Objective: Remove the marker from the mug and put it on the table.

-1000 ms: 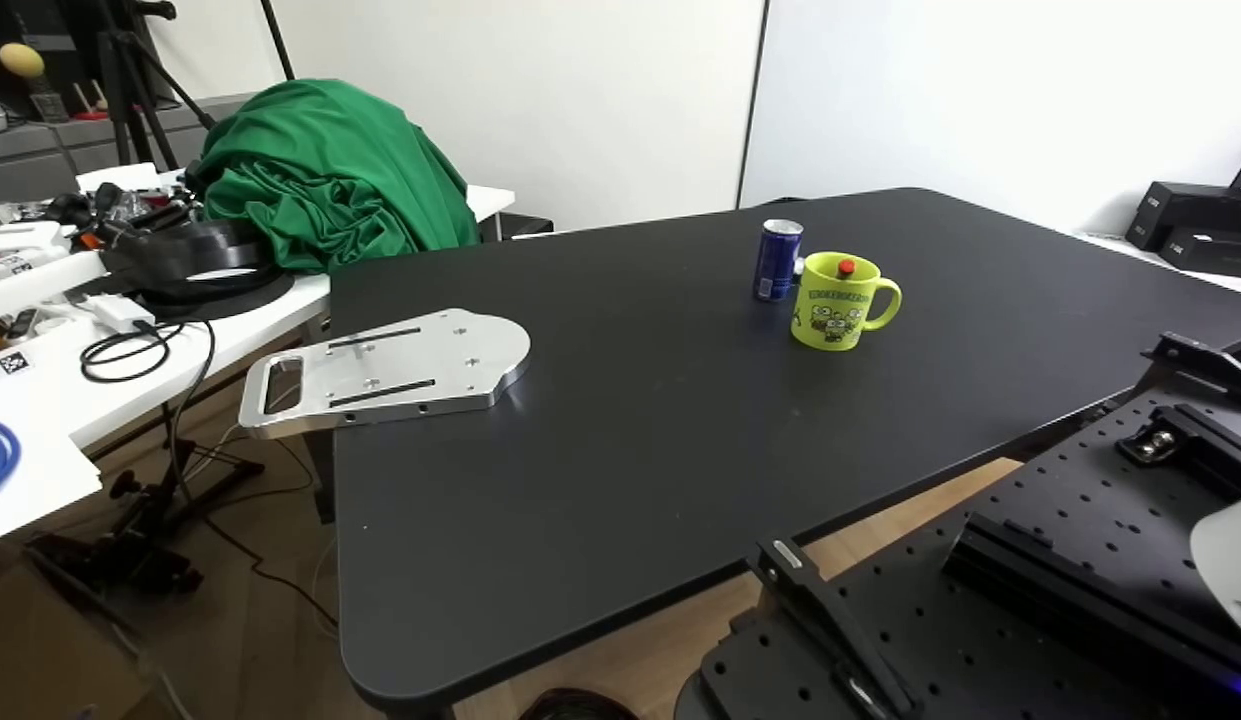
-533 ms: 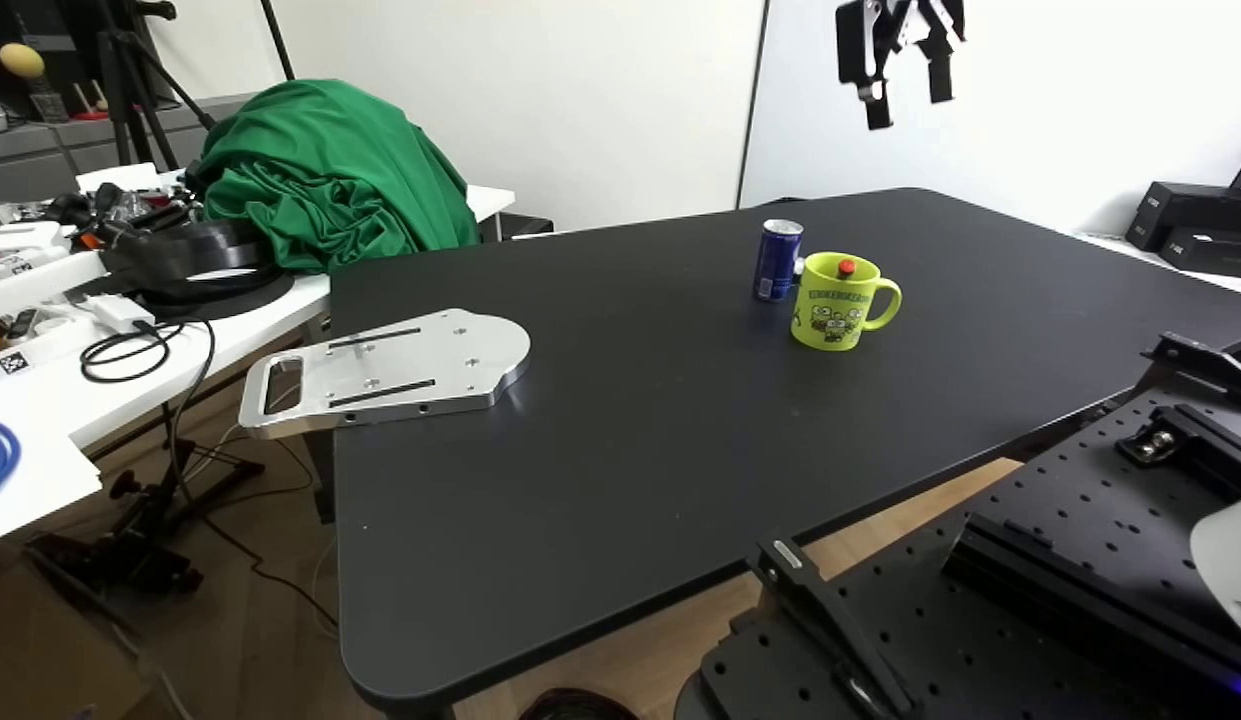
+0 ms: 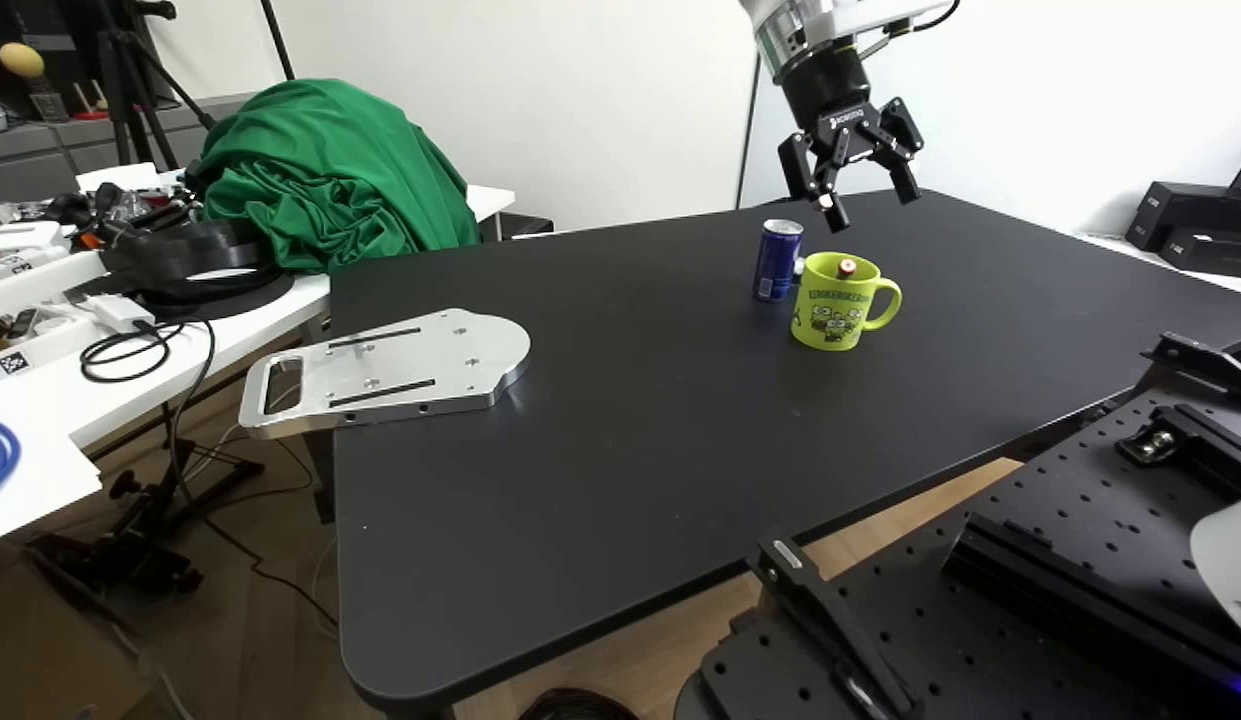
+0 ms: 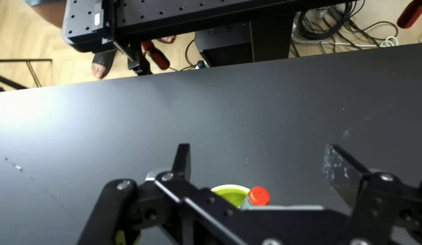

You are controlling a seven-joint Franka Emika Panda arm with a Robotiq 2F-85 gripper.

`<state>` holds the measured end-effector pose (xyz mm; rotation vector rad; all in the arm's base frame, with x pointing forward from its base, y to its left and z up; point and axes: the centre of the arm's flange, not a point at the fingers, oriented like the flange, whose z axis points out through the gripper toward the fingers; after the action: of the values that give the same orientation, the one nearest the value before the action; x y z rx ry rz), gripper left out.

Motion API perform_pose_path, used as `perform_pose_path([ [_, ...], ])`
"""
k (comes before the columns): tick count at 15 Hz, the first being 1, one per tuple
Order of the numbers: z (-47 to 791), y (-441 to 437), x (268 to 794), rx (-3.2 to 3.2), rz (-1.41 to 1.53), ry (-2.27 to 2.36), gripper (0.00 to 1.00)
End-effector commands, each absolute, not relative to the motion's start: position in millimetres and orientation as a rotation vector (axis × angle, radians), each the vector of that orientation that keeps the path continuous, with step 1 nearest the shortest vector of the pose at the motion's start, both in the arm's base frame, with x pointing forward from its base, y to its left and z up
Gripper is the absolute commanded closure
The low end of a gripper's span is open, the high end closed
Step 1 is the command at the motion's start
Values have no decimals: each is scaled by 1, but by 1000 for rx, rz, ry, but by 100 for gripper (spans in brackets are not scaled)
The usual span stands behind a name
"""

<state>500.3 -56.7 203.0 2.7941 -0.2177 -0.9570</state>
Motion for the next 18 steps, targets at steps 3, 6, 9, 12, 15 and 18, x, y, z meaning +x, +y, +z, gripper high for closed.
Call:
perform_pose_path([
  [3,154,-59,538,2689,-1231,-443,0],
  [6,134,-72,547,2665,-1293,-499,0],
  [9,118,-87,558,2648,-1325,-555,0],
  [12,104,-96,563,2634,-1362,-585,0],
  [15,93,-95,562,2621,-1389,-597,33],
  [18,90,-90,564,2605,-1420,-598,55],
])
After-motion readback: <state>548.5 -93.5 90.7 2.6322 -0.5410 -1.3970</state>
